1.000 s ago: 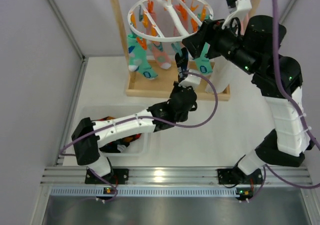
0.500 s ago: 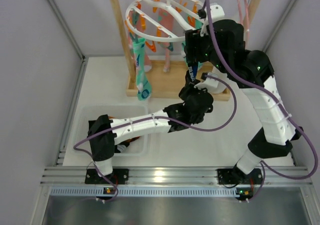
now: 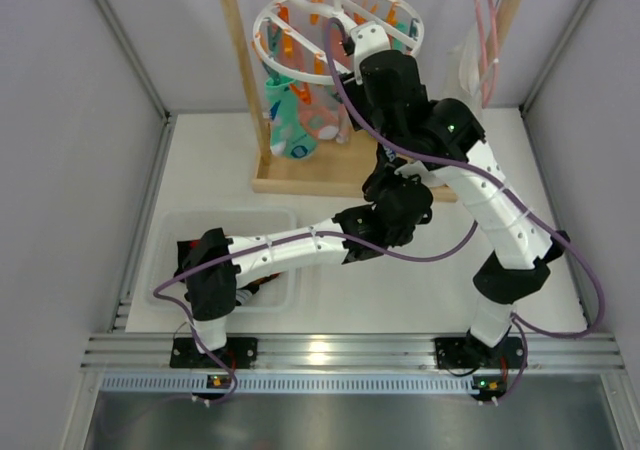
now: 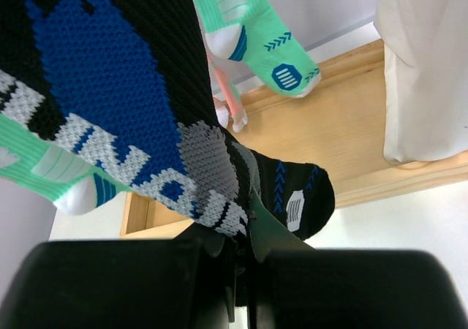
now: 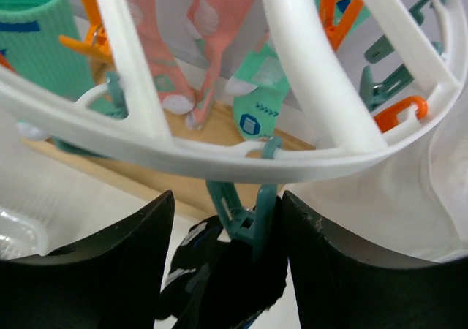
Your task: Remove the socks clipped to the hanger
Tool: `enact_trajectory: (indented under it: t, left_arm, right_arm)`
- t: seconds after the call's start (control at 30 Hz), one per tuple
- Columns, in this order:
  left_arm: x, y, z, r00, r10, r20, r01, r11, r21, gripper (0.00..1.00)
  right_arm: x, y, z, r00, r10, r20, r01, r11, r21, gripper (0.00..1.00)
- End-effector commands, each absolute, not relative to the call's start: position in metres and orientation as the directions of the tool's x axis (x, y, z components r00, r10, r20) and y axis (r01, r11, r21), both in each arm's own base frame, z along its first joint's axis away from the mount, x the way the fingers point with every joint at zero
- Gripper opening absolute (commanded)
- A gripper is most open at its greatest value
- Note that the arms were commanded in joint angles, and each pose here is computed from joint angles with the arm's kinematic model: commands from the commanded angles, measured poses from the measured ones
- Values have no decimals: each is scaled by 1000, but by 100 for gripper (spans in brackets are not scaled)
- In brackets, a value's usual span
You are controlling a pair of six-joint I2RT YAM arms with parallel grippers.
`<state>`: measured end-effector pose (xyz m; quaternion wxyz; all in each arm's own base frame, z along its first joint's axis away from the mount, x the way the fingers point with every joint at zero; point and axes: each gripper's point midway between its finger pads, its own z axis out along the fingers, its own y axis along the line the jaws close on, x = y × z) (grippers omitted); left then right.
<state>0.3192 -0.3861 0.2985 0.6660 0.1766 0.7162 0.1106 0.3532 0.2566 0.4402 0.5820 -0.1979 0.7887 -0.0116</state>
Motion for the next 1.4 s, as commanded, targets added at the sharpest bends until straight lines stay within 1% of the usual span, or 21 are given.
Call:
enact_trajectory:
  t: [0.0, 0.13, 0.27, 0.3, 0.33, 0.37, 0.4, 0.5, 0.63, 0.73, 0.77, 0.8, 0.87, 0.9, 0.93, 0.97, 1.07, 1.1, 1.17, 1.23, 1.37]
  left_arm:
    - [316, -394, 317, -23, 338, -941, 107, 936, 334, 0]
    - [315, -393, 320, -20, 330, -944, 115, 938, 326, 0]
    - [315, -393, 318, -21, 332, -943, 119, 937, 328, 0]
    - [315, -393, 318, -21, 328, -944, 118, 939, 323, 0]
    - [315, -393, 318, -21, 327, -945, 121, 939, 322, 0]
    - [315, -394, 318, -21, 322, -946, 126, 940, 317, 0]
    - [314, -394, 317, -21, 322, -947, 129, 940, 317, 0]
    - [314, -393, 315, -24, 310, -951, 140, 943, 304, 0]
    - [309, -390, 306, -40, 265, -963, 179, 950, 254, 0]
    - [295, -378, 292, -102, 199, -975, 241, 956, 170, 0]
    - [289, -370, 302, -115, 124, -986, 248, 964, 93, 0]
    - [283, -366, 285, -141, 140, -980, 284, 954, 96, 0]
    - [272, -346, 296, -160, 59, -985, 280, 960, 12, 0]
    - [269, -337, 289, -175, 61, -983, 273, 962, 11, 0]
    - [265, -325, 289, -189, 70, -980, 261, 965, 19, 0]
    - [260, -313, 303, -191, 8, -981, 249, 968, -41, 0]
    - [247, -277, 319, -219, -51, -974, 202, 975, -96, 0]
    - [244, -268, 325, -221, -72, -973, 190, 975, -116, 0]
    - [236, -244, 338, -228, -109, -967, 169, 974, -150, 0]
    - [230, -222, 352, -214, -146, -966, 147, 973, -180, 0]
    - [223, -172, 353, -206, -74, -976, 33, 996, -83, 0]
  right_arm:
    - [369, 245, 466, -160, -312, -937, -150, 946, -289, 57]
    - [376, 237, 469, -140, -321, -936, -56, 947, -317, 57]
    - [379, 242, 469, -123, -346, -930, -33, 938, -344, 54]
    - [379, 243, 469, -119, -350, -929, -33, 937, -349, 51]
    - [379, 244, 471, -113, -347, -931, -31, 938, -346, 41]
    - [377, 246, 471, -108, -353, -929, -35, 936, -351, 35]
    - [376, 248, 471, -104, -354, -930, -42, 935, -351, 21]
    - [369, 255, 474, -86, -344, -935, -63, 939, -339, 12]
    - [366, 257, 469, -83, -315, -945, -89, 947, -308, 12]
    - [362, 254, 470, -81, -289, -954, -108, 954, -280, 14]
    - [360, 250, 470, -88, -266, -960, -110, 960, -256, 15]
    - [360, 251, 469, -90, -249, -964, -129, 963, -236, 15]
    - [359, 245, 470, -94, -209, -973, -132, 972, -196, 17]
    - [358, 245, 470, -95, -198, -976, -145, 972, -183, 19]
    - [358, 244, 466, -103, -191, -976, -147, 973, -175, 40]
    - [354, 241, 470, -99, -177, -979, -150, 975, -161, 54]
    - [345, 240, 465, -113, -149, -982, -185, 975, -127, 68]
    - [343, 239, 464, -114, -146, -983, -195, 973, -122, 77]
    - [335, 238, 458, -128, -109, -986, -223, 972, -78, 83]
    - [328, 232, 453, -140, -79, -987, -226, 973, -46, 97]
    - [315, 224, 446, -150, -45, -988, -241, 970, -8, 99]
